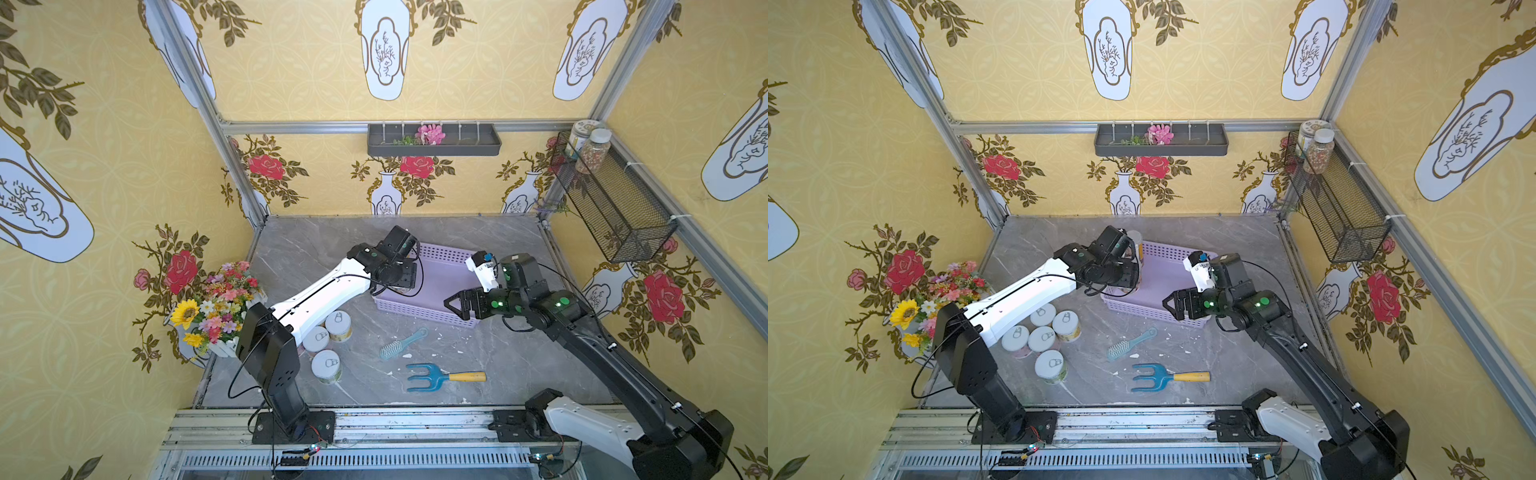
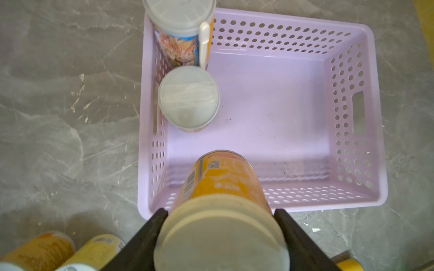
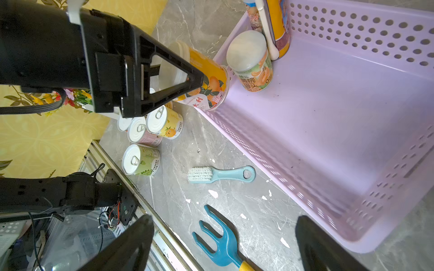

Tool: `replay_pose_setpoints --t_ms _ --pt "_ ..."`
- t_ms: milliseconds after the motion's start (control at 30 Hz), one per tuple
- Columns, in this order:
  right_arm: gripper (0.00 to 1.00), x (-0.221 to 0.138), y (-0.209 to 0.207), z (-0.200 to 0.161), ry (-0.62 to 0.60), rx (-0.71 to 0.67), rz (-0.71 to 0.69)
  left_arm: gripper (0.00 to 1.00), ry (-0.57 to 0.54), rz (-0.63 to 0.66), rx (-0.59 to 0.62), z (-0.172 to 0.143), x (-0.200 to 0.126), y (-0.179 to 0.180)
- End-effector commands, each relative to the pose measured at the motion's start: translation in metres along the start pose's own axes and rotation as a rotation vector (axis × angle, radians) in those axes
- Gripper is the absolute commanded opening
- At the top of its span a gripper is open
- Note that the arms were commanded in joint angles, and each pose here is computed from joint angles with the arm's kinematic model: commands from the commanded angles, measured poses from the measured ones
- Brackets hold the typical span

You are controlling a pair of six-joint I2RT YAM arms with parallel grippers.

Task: Put the canned food in the basket
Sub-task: Place the canned food in the basket.

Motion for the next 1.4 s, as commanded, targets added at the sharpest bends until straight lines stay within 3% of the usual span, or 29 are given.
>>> replay_pose_setpoints --t_ms 0,200,567,1367 --pt "0.98 -0.002 0.0 -0.005 0.026 -0.003 0.037 0.43 -0.062 -0.069 0.098 0.016 0.006 -0.005" --pt "0.98 0.004 0.002 -0.009 0.068 0.007 0.104 0.42 -0.022 -0.112 0.103 0.02 0.022 -0.002" --pt "0.99 0.008 -0.006 -0.015 0.072 0.033 0.054 0.42 0.079 -0.159 0.107 0.007 0.051 -0.007" --pt "0.99 0.014 0.007 -0.004 0.016 -0.059 0.006 0.4 0.178 0.136 0.119 -0.022 0.098 0.025"
Point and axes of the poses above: each gripper's point midway between its finger pads, its own x axis out along the fingers, its own y axis along the line the jaws close on, z = x × y, the point moved 8 cm from there along -x, back along the fingers
